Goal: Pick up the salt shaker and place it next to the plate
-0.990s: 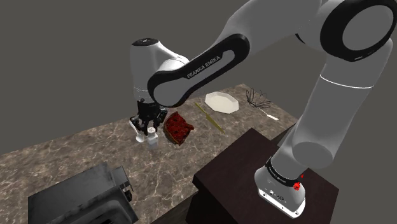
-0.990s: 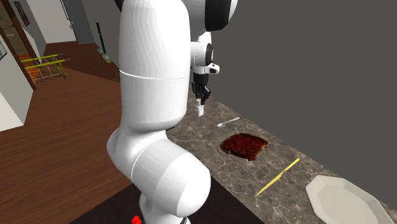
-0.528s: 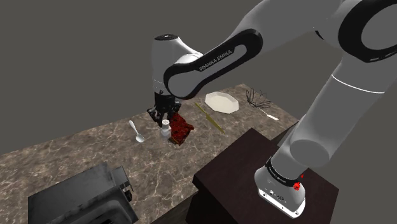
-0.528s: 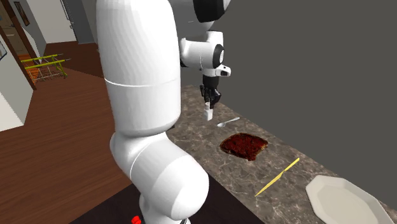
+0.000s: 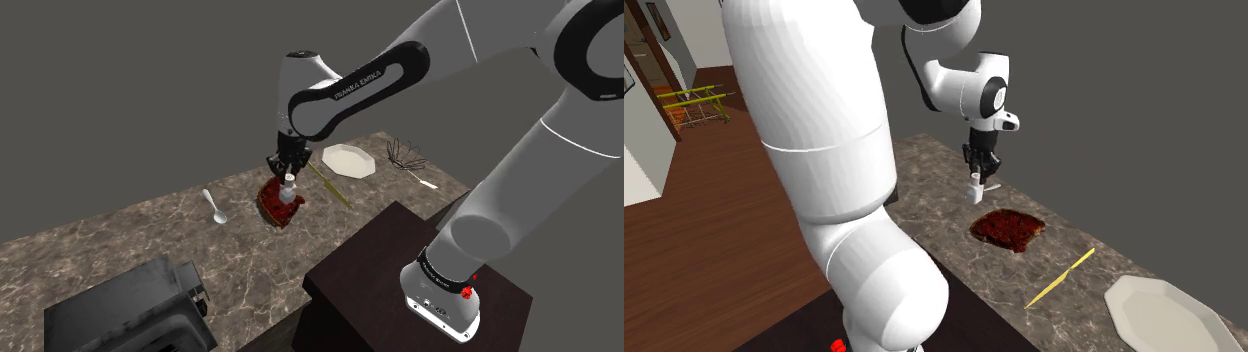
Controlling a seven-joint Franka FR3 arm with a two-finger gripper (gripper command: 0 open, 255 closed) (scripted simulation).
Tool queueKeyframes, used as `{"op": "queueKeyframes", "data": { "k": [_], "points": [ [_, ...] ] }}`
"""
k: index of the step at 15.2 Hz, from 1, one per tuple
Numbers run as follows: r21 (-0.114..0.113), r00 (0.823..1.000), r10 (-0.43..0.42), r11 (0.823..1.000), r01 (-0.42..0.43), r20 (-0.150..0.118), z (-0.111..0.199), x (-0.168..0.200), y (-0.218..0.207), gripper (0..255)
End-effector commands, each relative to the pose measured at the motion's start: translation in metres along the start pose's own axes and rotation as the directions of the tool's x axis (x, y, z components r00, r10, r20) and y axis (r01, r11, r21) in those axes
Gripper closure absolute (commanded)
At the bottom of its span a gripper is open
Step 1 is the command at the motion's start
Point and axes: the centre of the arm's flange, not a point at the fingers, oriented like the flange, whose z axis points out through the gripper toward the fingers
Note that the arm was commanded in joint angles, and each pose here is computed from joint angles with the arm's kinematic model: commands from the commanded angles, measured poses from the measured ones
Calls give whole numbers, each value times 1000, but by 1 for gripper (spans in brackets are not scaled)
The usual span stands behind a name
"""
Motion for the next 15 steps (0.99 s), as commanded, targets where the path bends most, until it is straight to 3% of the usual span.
{"op": "queueKeyframes", "data": {
  "k": [1, 15],
  "points": [
    [1, 1000, -2, 1000, 2, 0, -1, 2, 27, 255],
    [1, 1000, -2, 1000, 2, 0, -2, 27, 210, 255]
  ]
}}
